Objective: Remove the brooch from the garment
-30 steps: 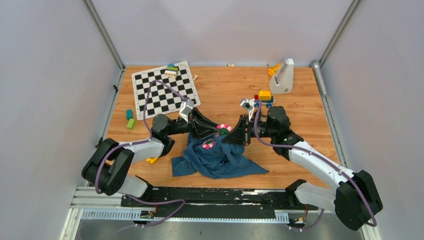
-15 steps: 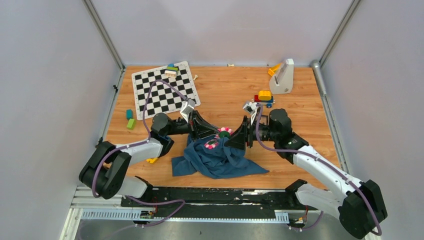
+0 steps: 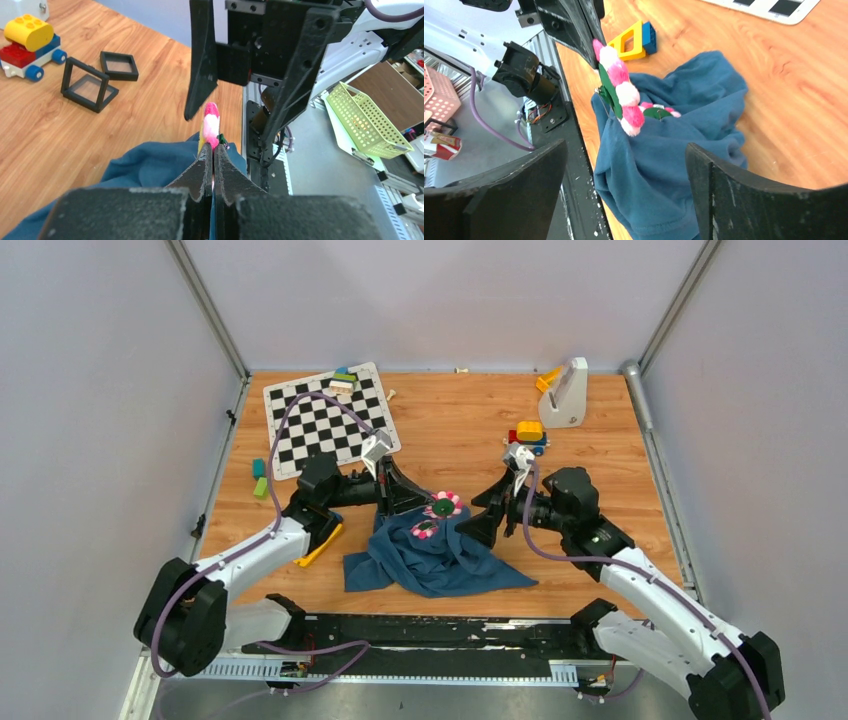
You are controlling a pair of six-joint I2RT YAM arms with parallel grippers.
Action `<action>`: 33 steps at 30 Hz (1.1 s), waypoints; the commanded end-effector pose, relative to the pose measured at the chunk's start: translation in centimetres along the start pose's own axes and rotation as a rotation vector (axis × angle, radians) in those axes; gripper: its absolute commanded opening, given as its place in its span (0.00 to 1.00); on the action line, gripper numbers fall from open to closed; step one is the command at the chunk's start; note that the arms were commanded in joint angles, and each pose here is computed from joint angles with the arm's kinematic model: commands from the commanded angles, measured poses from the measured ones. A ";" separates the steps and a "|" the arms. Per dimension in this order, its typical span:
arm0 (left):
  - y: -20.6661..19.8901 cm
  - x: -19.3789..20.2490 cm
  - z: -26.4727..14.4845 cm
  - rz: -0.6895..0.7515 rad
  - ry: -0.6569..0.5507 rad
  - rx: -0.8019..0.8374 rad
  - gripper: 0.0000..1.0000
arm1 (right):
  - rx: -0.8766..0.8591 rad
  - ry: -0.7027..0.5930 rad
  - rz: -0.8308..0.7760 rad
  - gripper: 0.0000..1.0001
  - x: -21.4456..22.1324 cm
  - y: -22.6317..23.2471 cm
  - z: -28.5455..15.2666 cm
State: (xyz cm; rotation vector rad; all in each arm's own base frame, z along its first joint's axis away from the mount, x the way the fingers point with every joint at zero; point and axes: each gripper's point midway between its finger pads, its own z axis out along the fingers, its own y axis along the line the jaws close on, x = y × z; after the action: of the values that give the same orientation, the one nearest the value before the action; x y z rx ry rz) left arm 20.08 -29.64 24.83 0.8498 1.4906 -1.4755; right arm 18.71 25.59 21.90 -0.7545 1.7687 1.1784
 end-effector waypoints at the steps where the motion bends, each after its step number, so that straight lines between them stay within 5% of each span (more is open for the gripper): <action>1: -1.3 -2.6 0.0 0.046 -0.016 0.006 0.00 | -0.005 -0.124 -0.167 0.91 -3.1 0.3 -0.2; 16: -3.3 -3.2 -0.4 0.037 -0.021 0.071 0.00 | -0.214 -0.130 -0.277 0.70 -4.2 2.4 1.7; 33: -2.7 -2.5 0.1 -0.007 -0.020 0.094 0.00 | -0.247 -0.132 -0.269 0.54 -4.1 2.4 2.7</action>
State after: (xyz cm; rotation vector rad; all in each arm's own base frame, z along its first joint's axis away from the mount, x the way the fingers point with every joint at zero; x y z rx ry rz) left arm 18.83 -29.58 27.27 0.8663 1.4725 -1.5487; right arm 19.39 28.53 23.20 -0.9749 1.4999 1.2366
